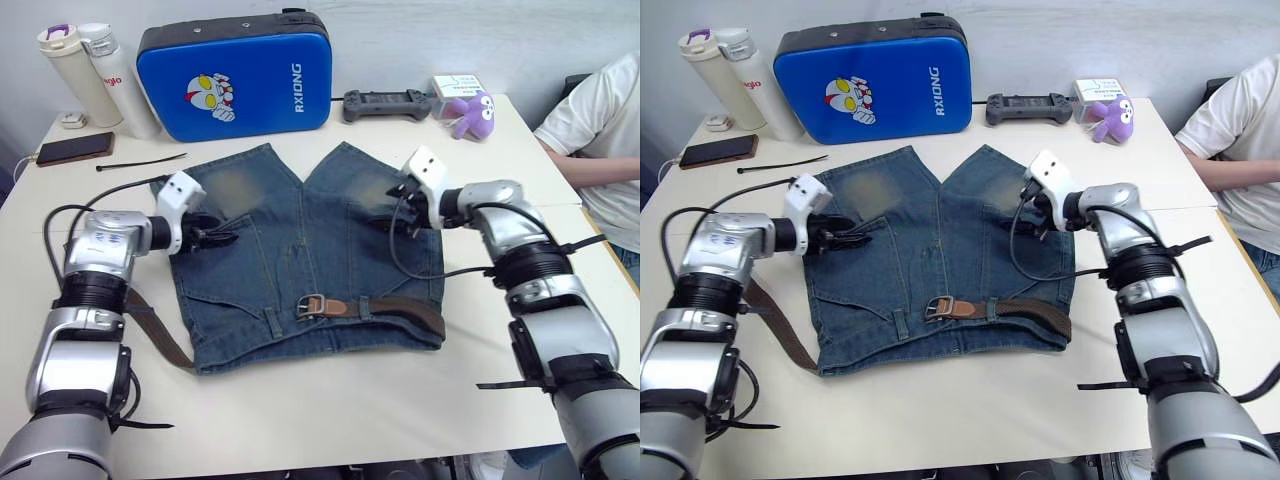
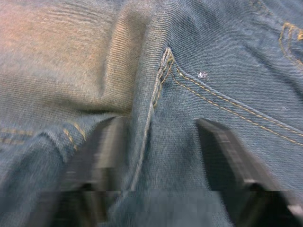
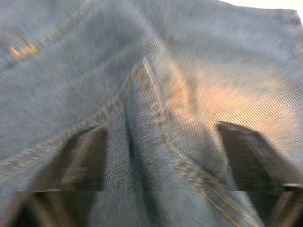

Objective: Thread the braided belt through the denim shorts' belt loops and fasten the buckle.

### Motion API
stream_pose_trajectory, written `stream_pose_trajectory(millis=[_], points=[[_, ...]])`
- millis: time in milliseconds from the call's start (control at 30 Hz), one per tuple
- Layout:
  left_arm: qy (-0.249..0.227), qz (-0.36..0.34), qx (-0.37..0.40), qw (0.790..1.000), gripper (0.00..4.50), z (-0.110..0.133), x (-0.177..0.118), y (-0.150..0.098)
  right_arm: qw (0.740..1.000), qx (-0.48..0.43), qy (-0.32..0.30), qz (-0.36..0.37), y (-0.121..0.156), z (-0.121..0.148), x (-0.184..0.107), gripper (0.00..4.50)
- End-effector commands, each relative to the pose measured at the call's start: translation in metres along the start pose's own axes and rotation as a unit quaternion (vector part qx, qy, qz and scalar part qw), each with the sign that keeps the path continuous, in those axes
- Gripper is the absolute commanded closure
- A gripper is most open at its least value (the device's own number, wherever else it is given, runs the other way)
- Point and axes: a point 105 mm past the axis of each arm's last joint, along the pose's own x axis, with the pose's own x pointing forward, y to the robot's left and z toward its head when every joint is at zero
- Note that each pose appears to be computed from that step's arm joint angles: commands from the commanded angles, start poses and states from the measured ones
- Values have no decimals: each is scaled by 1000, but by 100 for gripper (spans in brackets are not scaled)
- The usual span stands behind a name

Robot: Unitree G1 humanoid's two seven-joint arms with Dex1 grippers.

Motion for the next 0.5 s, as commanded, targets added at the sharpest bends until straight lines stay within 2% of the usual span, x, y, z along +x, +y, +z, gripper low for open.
stream_pose_trajectory(millis=[33,167,267,333,500], points=[[-73,15,-73,995,7,32,-53,-1,990,-43,-60,119,38,49,-30,0],[-79,54,-128,987,7,28,-82,-8,977,-65,-61,196,73,54,-45,0],[-67,131,-201,968,7,2,-116,-4,958,-64,-65,271,102,60,-54,0],[-67,198,-254,944,7,-19,-137,2,947,-62,-64,310,115,63,-58,0],[-30,381,-284,879,7,-68,-168,18,936,-63,-66,339,124,67,-52,0]])
